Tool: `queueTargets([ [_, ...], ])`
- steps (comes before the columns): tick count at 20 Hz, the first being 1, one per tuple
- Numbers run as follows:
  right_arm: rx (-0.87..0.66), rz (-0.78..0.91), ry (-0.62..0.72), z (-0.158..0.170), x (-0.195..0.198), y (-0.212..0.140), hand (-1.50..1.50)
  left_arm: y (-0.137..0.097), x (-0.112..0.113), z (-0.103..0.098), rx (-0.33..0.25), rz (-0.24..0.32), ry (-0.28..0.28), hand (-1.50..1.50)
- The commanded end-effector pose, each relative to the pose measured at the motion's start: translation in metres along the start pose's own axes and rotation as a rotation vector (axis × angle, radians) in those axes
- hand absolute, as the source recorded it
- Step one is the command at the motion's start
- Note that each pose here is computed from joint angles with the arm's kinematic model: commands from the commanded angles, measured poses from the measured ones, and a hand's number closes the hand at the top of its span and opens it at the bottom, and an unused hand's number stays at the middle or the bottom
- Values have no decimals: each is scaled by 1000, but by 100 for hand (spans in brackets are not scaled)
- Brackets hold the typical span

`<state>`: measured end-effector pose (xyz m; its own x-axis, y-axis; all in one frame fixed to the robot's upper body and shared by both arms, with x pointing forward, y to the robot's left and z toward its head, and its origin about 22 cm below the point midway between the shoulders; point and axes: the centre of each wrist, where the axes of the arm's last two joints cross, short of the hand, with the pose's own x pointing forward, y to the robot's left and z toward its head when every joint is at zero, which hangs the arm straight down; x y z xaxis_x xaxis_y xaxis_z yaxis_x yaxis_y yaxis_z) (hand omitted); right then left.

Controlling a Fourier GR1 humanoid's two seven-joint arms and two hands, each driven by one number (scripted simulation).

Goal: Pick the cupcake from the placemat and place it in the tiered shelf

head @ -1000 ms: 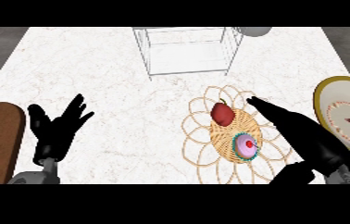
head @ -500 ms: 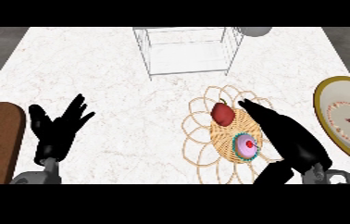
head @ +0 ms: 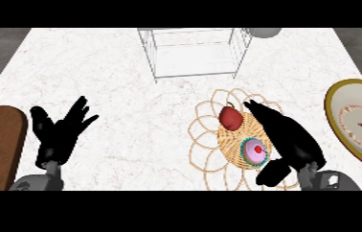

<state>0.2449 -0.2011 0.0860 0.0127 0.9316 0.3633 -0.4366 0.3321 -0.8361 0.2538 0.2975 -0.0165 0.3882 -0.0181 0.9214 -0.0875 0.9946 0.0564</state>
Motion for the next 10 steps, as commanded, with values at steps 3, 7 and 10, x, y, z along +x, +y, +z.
queueTargets([
  [3,4,-11,-25,-23,-9,9,-150,-3,-20,-2,-15,3,65,0],
  [7,-23,-46,-48,-26,-25,12,-150,0,-15,2,-4,-4,56,0],
  [10,23,-21,-77,-45,-13,33,-150,-3,11,-5,-8,-2,48,0],
])
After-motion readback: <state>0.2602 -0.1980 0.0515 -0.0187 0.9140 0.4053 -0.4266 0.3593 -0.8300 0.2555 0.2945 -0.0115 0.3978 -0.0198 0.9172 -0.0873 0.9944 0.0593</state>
